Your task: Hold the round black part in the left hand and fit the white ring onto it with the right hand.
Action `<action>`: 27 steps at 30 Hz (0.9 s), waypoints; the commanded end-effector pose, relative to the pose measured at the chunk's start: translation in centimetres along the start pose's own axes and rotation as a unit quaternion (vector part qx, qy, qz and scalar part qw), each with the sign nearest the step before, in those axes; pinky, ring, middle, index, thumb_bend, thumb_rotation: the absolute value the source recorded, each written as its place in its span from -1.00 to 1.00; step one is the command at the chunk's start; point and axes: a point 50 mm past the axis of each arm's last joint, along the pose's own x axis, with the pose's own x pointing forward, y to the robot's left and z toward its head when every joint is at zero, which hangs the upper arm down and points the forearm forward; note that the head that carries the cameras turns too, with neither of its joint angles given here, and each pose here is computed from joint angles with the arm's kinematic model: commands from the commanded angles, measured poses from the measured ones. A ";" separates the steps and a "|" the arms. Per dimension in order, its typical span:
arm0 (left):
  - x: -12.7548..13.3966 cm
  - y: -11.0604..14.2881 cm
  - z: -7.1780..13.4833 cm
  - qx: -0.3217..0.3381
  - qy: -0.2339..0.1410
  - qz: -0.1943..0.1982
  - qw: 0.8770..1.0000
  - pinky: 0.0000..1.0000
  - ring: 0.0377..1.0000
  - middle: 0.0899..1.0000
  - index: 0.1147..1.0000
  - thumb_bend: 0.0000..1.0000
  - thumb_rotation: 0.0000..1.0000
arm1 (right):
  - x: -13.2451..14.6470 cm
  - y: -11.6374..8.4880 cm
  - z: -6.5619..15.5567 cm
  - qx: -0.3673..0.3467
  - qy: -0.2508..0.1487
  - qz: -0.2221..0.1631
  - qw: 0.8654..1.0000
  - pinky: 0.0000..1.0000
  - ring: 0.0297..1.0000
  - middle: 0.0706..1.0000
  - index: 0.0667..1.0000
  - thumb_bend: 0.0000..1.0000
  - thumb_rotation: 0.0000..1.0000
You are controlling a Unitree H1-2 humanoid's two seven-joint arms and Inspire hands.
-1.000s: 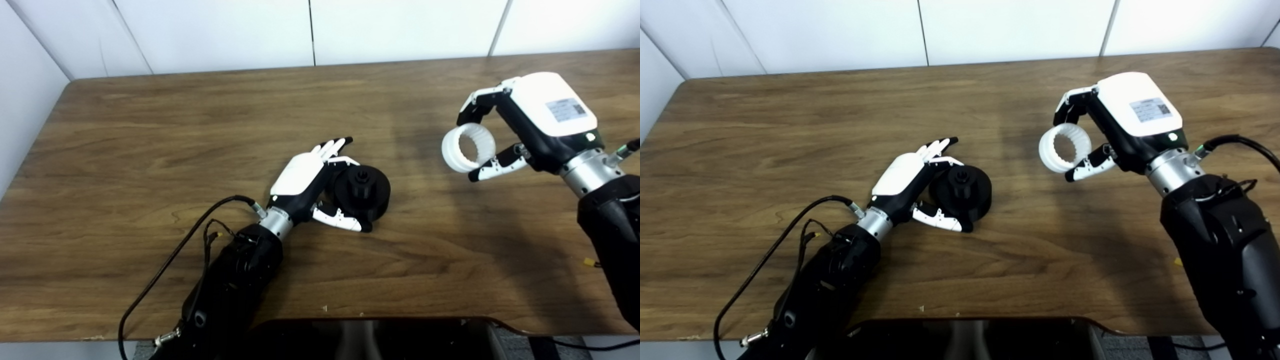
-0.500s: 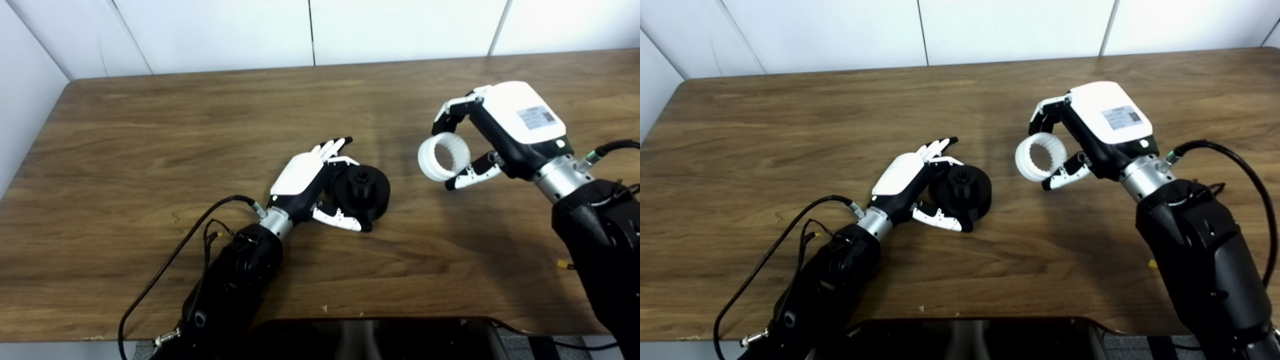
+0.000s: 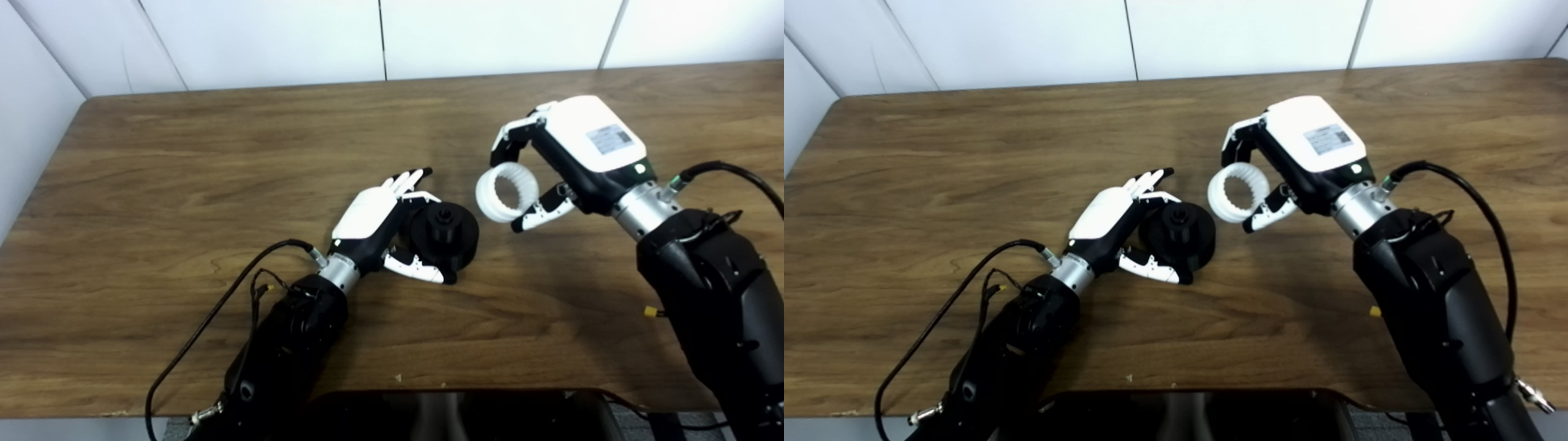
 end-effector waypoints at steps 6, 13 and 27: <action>0.3 -0.5 -0.4 0.029 0.018 -0.015 0.999 1.00 1.00 1.00 0.21 0.99 -0.31 | 1.8 -1.1 1.1 -0.007 -0.035 -0.029 0.999 0.49 0.21 -0.11 -0.09 0.06 -0.98; 0.3 -0.4 -0.4 0.030 0.019 -0.016 0.999 1.00 1.00 1.00 0.21 0.99 -0.28 | 2.7 -0.8 1.8 0.002 -0.041 -0.024 0.999 0.52 0.21 -0.12 -0.09 0.06 -0.98; 0.5 -0.2 -0.3 0.027 0.019 -0.013 0.999 1.00 1.00 1.00 0.21 0.99 -0.31 | 4.3 1.1 2.8 0.009 -0.054 -0.009 0.998 0.47 0.21 -0.14 -0.03 0.05 -0.98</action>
